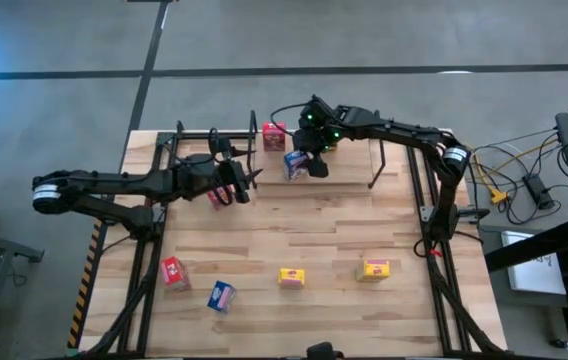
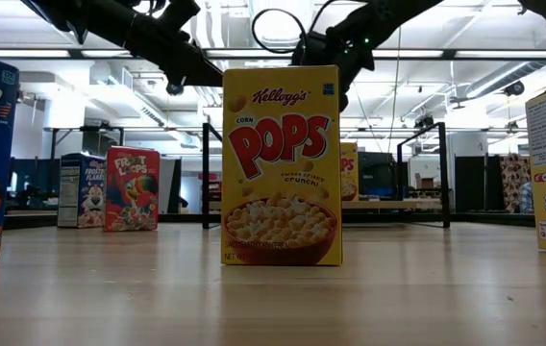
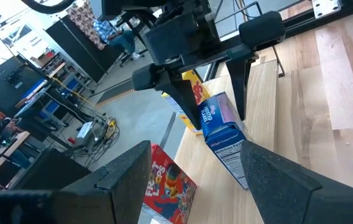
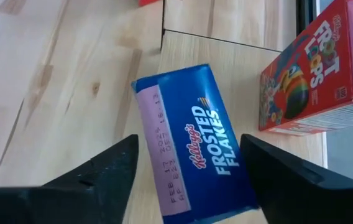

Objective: Stack cereal on shelf
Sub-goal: Put the right blue cereal box on the shelf

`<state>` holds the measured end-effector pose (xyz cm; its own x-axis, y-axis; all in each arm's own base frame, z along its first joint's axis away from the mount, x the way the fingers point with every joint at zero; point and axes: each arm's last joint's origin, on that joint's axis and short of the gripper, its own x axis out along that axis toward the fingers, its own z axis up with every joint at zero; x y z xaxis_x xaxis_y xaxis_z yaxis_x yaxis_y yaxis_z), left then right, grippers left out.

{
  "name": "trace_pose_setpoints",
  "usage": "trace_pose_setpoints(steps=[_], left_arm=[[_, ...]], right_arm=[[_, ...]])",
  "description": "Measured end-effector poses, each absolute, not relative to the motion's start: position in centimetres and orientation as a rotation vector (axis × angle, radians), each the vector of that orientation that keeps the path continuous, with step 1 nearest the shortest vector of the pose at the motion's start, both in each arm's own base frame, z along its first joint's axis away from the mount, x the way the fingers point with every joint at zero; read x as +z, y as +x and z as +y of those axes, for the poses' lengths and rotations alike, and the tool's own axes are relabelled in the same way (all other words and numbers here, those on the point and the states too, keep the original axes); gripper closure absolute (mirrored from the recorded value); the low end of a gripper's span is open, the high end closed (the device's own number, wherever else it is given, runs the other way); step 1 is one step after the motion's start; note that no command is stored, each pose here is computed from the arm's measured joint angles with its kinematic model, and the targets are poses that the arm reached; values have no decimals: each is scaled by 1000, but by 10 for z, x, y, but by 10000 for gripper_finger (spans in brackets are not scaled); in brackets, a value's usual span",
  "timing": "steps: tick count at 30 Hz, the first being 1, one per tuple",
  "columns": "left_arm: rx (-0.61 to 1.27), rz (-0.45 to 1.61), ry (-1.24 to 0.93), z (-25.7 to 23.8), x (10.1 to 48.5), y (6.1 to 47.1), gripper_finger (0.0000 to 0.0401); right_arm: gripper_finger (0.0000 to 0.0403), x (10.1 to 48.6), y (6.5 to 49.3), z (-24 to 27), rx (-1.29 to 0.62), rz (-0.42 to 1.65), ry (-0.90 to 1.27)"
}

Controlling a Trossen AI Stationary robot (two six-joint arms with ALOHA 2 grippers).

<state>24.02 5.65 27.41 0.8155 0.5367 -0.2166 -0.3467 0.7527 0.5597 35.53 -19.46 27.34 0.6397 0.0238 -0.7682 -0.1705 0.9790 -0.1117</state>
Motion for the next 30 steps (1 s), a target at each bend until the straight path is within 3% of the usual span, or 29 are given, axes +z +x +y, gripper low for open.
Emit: trace_pose_setpoints(steps=[13,30], left_arm=[[495,382,529,57,274,240,170],[498,373,529,56,276,239,170]], right_arm=[[224,274,355,-195,105,870,-169],[243,285,331,-246,-98,795,-91]])
